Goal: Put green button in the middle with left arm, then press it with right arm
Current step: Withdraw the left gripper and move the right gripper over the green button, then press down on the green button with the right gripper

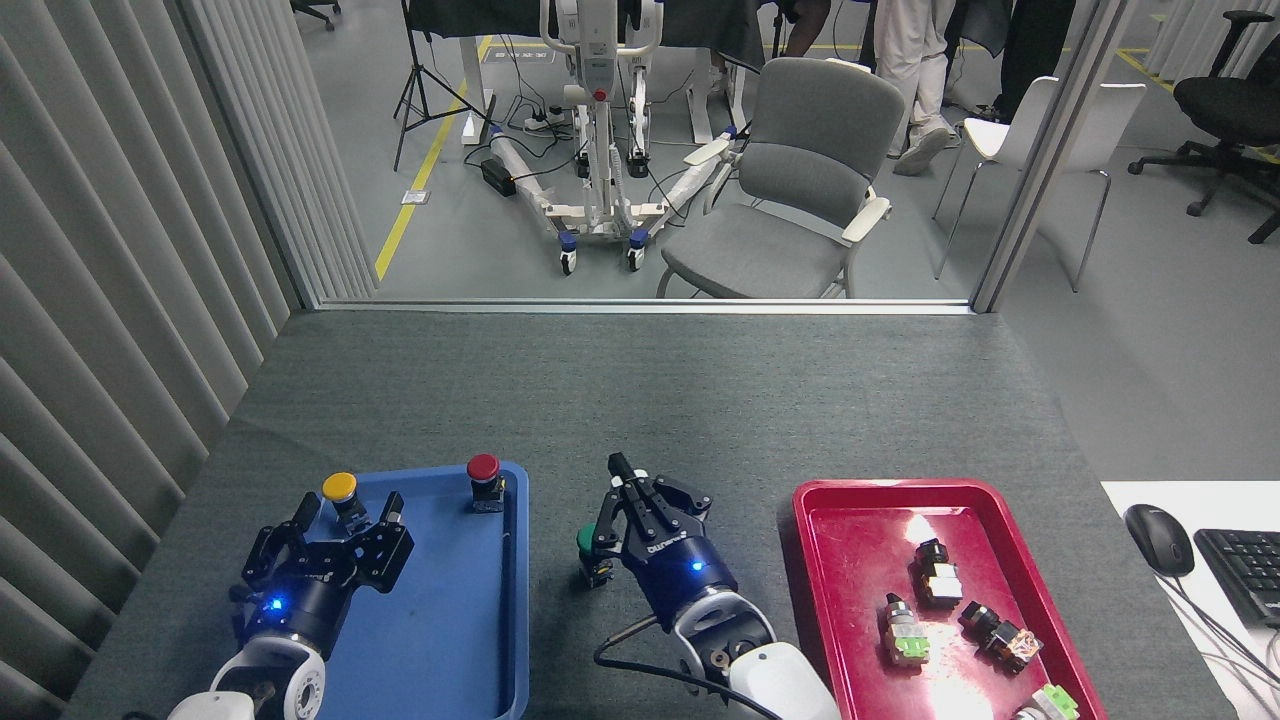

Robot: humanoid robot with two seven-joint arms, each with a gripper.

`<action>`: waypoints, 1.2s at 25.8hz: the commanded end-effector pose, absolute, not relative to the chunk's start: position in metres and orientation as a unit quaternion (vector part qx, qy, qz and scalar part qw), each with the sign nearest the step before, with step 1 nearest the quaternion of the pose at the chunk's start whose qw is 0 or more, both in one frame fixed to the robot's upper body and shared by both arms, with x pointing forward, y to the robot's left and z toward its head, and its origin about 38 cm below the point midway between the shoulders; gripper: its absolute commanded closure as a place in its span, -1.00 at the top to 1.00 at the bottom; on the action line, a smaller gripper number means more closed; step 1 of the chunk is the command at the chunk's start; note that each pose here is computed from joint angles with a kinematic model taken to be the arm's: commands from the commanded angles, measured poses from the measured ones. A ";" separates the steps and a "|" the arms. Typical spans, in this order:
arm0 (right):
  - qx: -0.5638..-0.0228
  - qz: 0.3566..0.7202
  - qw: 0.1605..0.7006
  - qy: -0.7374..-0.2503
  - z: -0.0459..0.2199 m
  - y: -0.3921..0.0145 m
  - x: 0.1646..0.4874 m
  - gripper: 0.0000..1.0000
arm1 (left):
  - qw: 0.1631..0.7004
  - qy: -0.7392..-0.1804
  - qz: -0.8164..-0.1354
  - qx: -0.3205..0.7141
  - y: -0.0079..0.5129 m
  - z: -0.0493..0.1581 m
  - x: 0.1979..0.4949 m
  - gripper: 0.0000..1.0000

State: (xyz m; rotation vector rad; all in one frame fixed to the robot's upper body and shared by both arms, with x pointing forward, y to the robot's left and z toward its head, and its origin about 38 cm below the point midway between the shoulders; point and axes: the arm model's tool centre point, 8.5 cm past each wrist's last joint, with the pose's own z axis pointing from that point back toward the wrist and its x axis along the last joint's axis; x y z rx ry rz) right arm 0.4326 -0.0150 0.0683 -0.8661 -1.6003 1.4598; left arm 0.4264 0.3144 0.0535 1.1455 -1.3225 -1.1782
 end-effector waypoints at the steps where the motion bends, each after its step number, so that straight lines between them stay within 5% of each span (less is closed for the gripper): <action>1: -0.341 0.593 0.384 -0.621 0.067 0.010 0.434 -1.00 | 0.478 -0.559 -0.478 0.481 0.306 0.071 0.432 0.99; 4: -0.339 0.603 0.381 -0.613 0.063 0.014 0.435 -1.00 | 0.461 -0.578 -0.468 0.484 0.298 0.089 0.435 0.99; 14: -0.331 0.624 0.383 -0.595 0.046 0.016 0.433 -1.00 | 0.485 -0.557 -0.494 0.458 0.292 0.082 0.437 0.99; 21: -0.326 0.666 0.400 -0.539 0.026 0.019 0.426 -1.00 | 0.476 -0.569 -0.499 0.449 0.285 0.088 0.433 0.99; 31: -0.330 0.671 0.406 -0.526 0.020 0.018 0.425 -1.00 | 0.483 -0.565 -0.502 0.442 0.283 0.080 0.430 0.99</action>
